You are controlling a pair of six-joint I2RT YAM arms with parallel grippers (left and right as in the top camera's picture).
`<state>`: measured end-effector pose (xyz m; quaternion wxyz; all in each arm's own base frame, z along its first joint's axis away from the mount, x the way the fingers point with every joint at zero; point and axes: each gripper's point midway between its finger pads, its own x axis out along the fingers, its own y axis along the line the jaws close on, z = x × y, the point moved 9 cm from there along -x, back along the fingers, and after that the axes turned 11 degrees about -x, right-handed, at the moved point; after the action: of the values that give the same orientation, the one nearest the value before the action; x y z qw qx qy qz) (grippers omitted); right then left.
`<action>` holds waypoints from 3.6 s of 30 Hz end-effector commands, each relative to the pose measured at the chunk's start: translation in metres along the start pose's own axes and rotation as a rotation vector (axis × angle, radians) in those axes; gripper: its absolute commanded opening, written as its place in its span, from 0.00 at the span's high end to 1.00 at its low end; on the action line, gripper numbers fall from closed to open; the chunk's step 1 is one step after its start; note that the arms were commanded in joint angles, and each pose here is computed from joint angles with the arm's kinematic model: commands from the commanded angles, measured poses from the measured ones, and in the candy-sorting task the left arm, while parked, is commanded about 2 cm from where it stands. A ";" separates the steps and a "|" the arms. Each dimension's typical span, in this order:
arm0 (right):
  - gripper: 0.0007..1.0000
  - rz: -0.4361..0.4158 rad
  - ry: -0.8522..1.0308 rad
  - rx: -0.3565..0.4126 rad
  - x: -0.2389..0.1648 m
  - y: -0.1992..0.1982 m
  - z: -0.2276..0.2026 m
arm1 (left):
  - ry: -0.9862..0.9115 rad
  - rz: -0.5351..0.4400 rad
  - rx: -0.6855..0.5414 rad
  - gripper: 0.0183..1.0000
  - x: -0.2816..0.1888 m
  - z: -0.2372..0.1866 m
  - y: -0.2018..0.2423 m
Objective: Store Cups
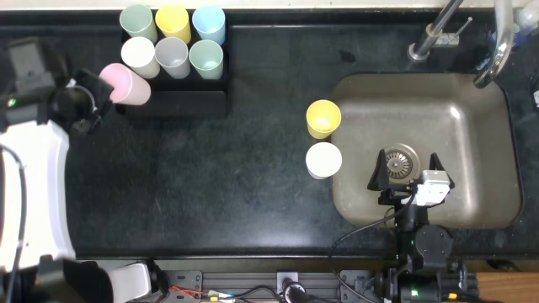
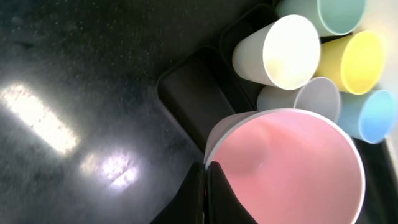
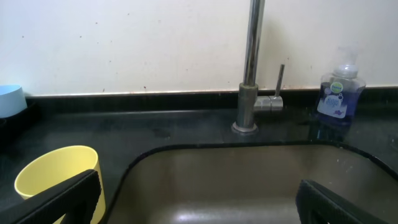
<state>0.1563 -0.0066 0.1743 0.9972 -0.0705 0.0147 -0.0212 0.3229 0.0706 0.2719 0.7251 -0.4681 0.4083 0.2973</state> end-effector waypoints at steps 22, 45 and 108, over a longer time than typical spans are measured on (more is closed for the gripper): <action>0.00 0.002 -0.008 -0.003 0.000 0.000 -0.001 | -0.098 0.195 0.091 0.98 0.049 0.025 -0.029; 0.00 0.002 -0.008 -0.003 0.000 0.000 -0.001 | -0.059 0.209 0.095 0.98 0.084 0.025 -0.030; 0.00 0.002 -0.008 -0.002 0.000 0.000 -0.001 | -0.097 0.238 0.075 0.64 0.094 0.004 -0.002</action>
<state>0.1563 -0.0066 0.1743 0.9972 -0.0703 0.0147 -0.0210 0.3759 0.0800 0.1875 0.7185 -0.3758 0.4430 0.3825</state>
